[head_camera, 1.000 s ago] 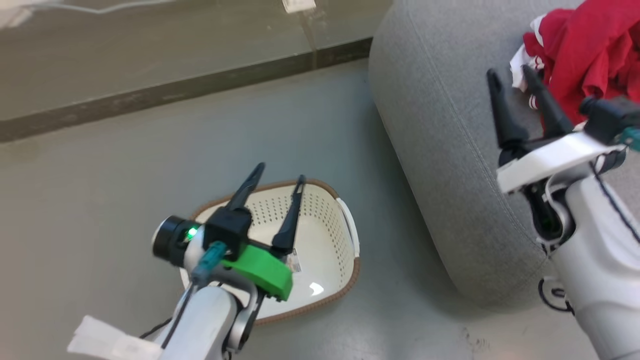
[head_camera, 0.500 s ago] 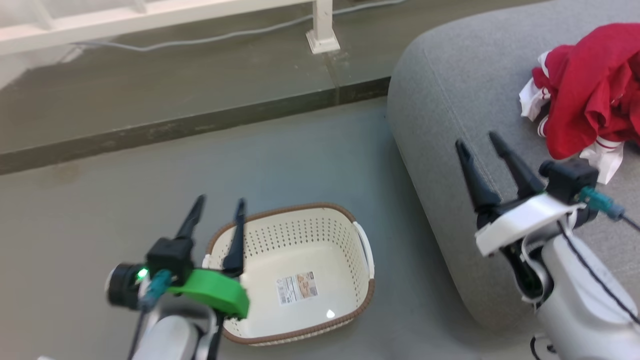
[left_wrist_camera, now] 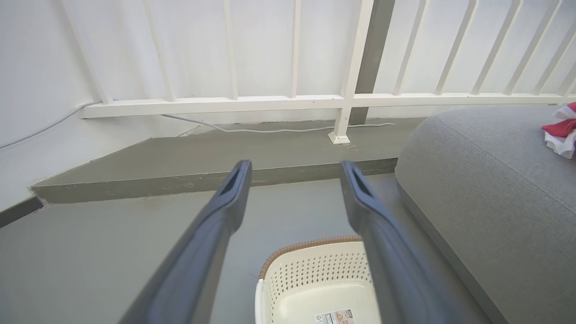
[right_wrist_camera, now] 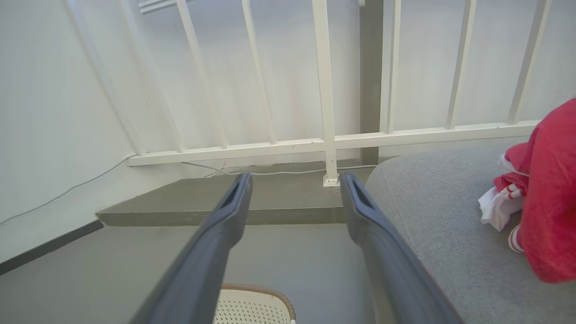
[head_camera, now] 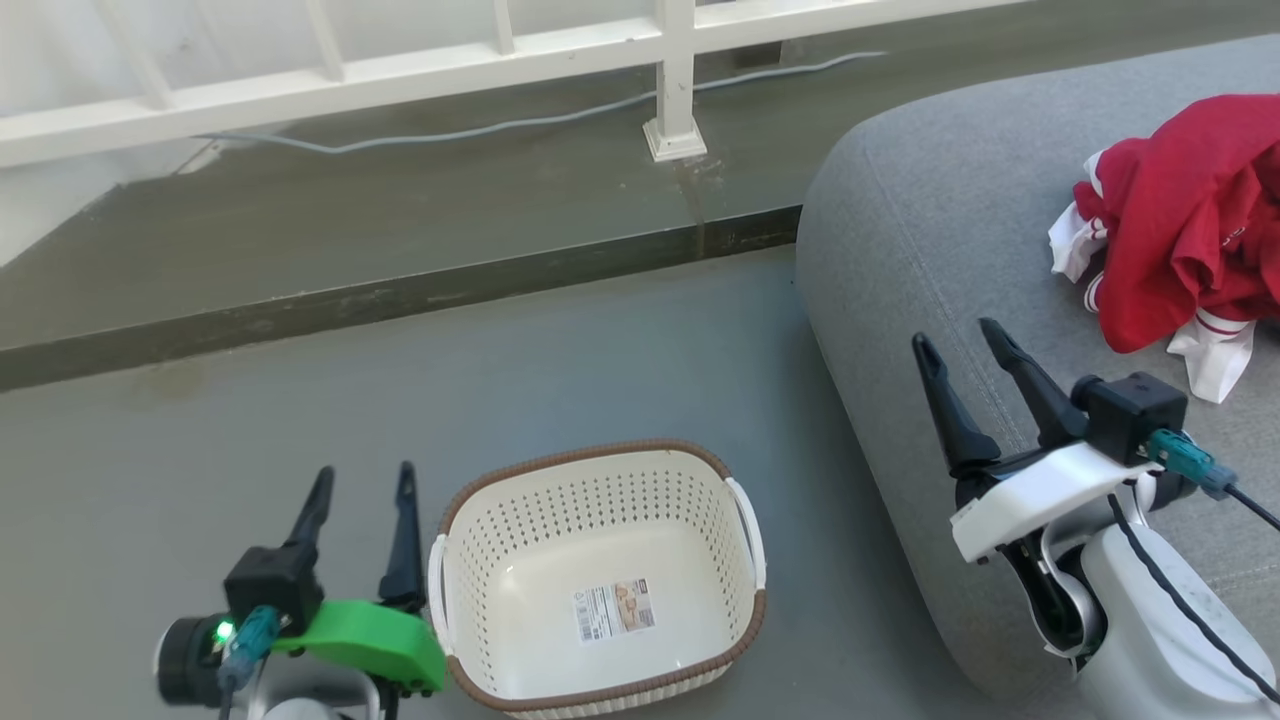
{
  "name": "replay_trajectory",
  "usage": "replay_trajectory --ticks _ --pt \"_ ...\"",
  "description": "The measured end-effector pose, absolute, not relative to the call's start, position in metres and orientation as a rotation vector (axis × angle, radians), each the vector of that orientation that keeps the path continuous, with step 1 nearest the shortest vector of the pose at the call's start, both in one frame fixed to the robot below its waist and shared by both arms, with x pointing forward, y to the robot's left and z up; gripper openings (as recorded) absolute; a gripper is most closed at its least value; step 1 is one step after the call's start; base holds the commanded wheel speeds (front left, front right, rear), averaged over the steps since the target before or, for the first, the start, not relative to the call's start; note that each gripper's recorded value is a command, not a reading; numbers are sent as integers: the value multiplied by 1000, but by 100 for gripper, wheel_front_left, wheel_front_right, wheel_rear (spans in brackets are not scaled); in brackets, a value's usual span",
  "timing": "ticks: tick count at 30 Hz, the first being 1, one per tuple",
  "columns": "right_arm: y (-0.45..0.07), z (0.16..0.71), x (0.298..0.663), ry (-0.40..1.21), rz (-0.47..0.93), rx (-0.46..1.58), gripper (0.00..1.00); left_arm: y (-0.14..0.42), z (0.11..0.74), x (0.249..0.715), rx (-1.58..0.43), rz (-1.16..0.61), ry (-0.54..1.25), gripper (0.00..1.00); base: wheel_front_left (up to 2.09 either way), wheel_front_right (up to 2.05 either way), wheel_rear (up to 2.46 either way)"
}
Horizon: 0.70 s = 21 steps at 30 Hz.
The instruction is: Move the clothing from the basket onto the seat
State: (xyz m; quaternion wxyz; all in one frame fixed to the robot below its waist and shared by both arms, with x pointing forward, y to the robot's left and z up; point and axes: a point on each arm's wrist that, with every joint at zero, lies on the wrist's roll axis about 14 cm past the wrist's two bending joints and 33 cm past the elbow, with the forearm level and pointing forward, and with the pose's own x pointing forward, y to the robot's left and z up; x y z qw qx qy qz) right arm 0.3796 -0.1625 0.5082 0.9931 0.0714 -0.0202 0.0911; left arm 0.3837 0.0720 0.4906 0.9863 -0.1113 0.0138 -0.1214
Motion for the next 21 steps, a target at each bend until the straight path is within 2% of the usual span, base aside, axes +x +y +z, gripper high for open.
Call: replay_trajectory --ticks 21 --pt "-174 510 361 -55 118 122 100 90 488 369 -222 -181 25 100 0 0 0"
